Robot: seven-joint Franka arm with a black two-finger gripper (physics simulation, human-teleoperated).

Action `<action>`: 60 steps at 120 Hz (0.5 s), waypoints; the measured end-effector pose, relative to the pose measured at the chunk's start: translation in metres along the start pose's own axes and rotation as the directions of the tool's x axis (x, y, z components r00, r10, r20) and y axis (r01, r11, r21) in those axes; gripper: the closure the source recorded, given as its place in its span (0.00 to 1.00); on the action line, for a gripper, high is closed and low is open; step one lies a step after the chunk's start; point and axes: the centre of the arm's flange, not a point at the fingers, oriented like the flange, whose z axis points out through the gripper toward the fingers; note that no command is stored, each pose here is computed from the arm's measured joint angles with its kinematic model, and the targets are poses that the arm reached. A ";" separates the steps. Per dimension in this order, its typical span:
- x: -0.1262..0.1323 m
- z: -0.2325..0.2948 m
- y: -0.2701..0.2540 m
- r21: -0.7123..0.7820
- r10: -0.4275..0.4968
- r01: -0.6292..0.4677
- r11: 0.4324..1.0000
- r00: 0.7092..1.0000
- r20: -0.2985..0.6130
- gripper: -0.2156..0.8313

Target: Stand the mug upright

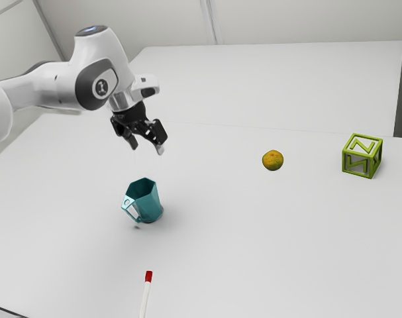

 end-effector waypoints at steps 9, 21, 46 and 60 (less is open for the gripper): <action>0.005 -0.011 0.000 -0.003 -0.003 0.003 1.000 1.000 0.013 0.23; 0.014 -0.030 -0.001 -0.005 -0.005 0.005 1.000 1.000 0.017 0.23; 0.032 -0.071 -0.006 -0.001 -0.010 0.010 1.000 1.000 0.020 0.23; 0.034 -0.094 -0.011 0.001 -0.019 0.019 1.000 1.000 0.018 0.22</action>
